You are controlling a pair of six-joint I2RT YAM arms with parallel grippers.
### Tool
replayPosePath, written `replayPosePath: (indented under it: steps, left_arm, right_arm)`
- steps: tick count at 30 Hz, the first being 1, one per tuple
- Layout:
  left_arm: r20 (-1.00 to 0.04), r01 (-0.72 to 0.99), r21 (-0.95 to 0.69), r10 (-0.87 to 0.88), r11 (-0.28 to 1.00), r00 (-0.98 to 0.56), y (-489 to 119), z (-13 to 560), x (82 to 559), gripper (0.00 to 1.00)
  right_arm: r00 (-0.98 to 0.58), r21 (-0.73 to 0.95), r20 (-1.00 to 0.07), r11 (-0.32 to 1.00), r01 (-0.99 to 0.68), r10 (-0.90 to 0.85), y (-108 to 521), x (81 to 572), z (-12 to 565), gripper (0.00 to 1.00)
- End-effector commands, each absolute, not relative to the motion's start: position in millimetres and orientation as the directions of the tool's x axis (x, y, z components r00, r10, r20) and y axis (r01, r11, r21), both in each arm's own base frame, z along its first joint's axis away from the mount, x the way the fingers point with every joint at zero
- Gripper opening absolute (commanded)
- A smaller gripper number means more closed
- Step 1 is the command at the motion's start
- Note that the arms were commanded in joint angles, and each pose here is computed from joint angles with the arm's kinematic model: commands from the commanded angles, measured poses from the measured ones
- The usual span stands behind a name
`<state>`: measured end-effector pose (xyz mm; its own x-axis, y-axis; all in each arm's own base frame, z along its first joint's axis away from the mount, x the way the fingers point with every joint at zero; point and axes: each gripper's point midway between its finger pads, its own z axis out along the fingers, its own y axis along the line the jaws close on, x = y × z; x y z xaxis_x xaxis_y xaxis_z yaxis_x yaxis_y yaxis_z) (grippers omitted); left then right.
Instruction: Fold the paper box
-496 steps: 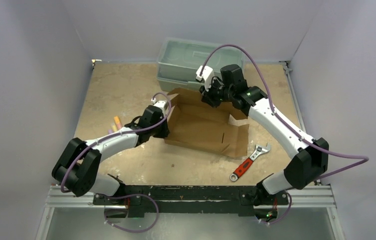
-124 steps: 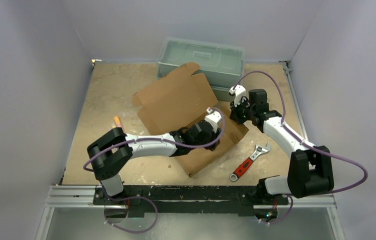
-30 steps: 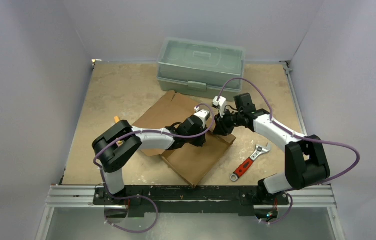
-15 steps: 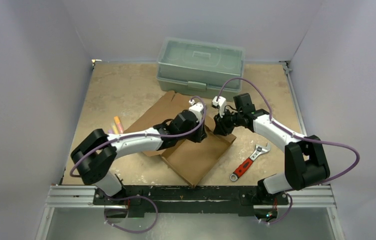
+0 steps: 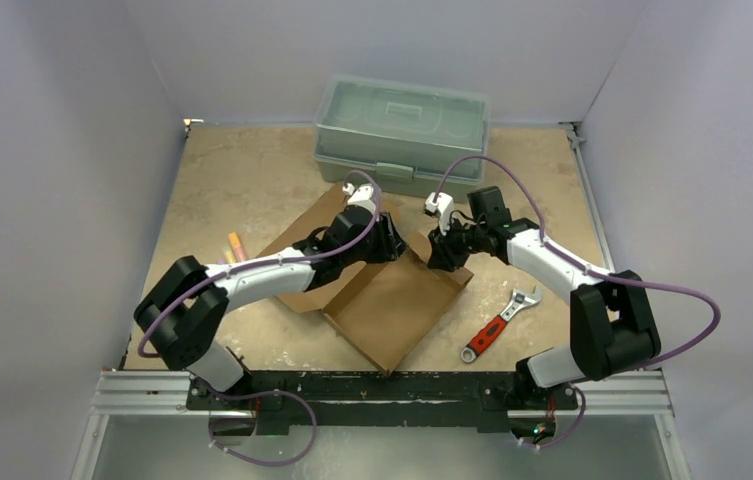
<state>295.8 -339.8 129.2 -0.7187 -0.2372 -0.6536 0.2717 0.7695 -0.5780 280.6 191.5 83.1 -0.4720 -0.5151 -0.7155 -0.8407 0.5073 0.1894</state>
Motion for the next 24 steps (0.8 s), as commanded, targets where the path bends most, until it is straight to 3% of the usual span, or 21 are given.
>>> replayPosePath:
  steps: [1,24]
  left_arm:
    - [-0.586,0.191,-0.686,-0.377,0.702,-0.717,-357,138,310,0.43]
    - [-0.524,0.070,-0.747,-0.520,0.661,-0.674,-370,118,349,0.35]
  right_arm:
    - [-0.444,0.169,-0.739,0.500,-0.850,-0.507,196,286,96,0.33]
    - [-0.444,0.180,-0.741,0.489,-0.854,-0.504,197,283,96,0.33]
